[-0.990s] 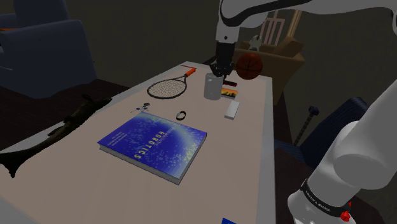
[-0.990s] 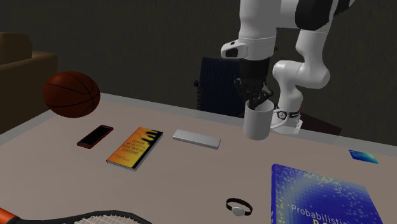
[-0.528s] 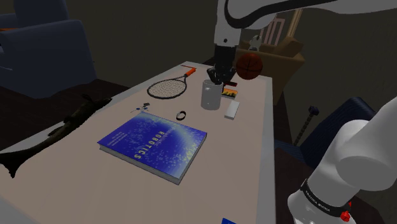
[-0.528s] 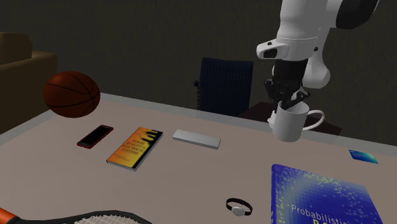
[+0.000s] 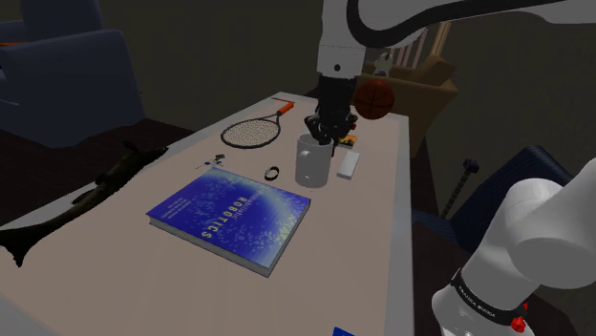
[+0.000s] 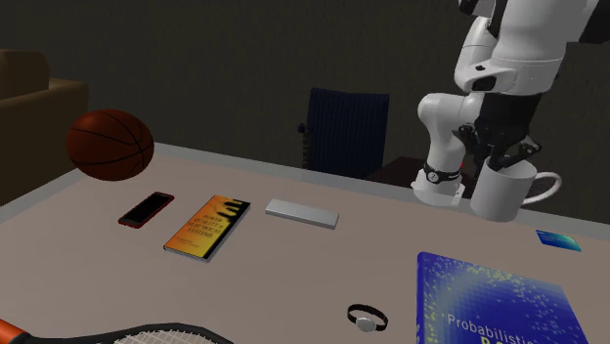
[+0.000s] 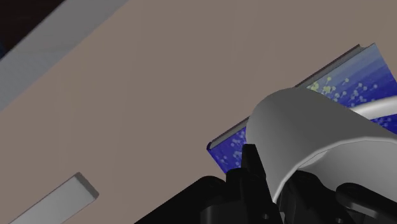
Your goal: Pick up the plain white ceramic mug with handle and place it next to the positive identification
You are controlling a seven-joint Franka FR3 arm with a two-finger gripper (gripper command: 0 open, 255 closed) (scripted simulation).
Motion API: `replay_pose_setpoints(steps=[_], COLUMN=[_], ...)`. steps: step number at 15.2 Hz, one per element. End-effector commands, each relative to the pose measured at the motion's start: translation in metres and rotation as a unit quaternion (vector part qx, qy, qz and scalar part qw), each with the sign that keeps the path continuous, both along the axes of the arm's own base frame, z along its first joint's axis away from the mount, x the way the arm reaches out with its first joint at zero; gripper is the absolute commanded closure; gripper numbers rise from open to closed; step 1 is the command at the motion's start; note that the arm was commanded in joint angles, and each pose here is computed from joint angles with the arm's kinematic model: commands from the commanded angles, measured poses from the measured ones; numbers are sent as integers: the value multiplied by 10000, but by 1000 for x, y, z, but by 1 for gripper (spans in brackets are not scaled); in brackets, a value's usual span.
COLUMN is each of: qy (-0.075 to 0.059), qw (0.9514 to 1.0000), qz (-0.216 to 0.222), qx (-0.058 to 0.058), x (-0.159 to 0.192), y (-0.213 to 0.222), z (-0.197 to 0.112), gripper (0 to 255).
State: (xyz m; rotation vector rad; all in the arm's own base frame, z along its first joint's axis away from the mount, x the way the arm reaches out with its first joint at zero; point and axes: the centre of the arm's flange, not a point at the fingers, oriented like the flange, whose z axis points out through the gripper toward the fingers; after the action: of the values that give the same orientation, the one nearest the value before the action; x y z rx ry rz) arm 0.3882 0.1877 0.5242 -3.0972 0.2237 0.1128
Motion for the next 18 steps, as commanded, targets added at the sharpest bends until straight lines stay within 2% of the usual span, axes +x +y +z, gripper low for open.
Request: replay_pose_setpoints(steps=[1, 18], qy=[-2, -2], qw=[10000, 10000], qz=[-7, -7], qx=[-1, -1], x=[-19, -167], y=[22, 191], z=[0, 0], gripper=[255, 255])
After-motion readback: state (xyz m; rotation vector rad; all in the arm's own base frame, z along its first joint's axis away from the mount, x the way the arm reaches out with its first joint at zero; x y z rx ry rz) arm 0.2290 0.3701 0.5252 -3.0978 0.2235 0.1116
